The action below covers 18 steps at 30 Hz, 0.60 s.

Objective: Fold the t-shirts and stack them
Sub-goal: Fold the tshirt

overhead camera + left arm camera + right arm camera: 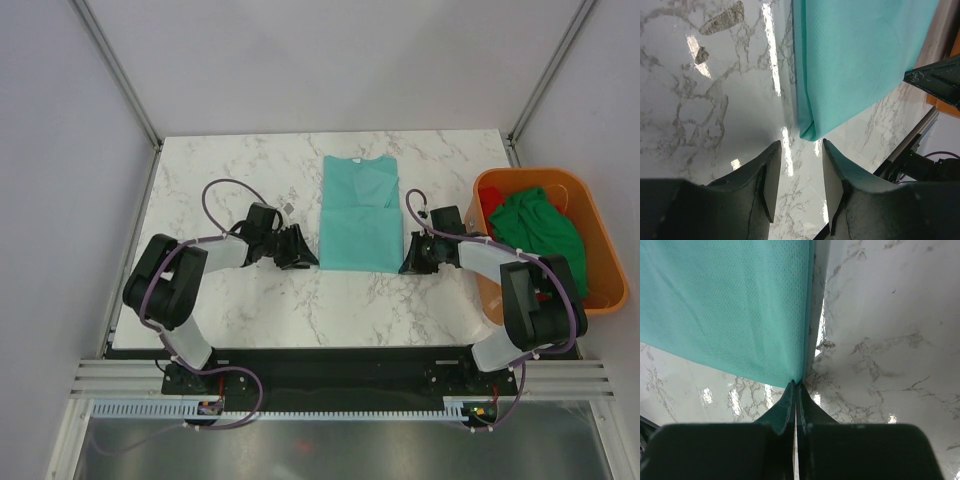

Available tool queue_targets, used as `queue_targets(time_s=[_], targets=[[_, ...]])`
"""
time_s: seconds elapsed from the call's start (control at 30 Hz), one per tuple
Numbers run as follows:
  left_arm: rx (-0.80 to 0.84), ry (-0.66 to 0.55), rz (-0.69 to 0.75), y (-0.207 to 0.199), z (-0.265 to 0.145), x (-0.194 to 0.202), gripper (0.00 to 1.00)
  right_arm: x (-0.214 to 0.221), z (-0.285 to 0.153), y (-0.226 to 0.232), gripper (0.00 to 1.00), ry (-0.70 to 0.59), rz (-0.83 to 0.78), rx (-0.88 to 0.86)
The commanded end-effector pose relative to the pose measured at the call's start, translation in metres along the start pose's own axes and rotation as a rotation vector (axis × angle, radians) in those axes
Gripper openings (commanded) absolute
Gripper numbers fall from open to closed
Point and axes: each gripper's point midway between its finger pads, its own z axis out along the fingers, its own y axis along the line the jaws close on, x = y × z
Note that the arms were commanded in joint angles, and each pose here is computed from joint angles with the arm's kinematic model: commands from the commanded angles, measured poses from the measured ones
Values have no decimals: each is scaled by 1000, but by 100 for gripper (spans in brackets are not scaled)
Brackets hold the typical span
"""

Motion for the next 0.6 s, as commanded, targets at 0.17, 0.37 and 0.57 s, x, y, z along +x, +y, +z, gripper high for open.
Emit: queue_targets(time_s=[0.17,0.37,0.57], targets=[[61,20,27,-13,25,-10,47,2,-2,-3,0,-9,-2,21],[44,49,17,-6,33,0,27,2,-3,-5,0,-16,8,32],[51,68,-6,-6,28,10,2,7,-6,-4,0,-16,60,38]])
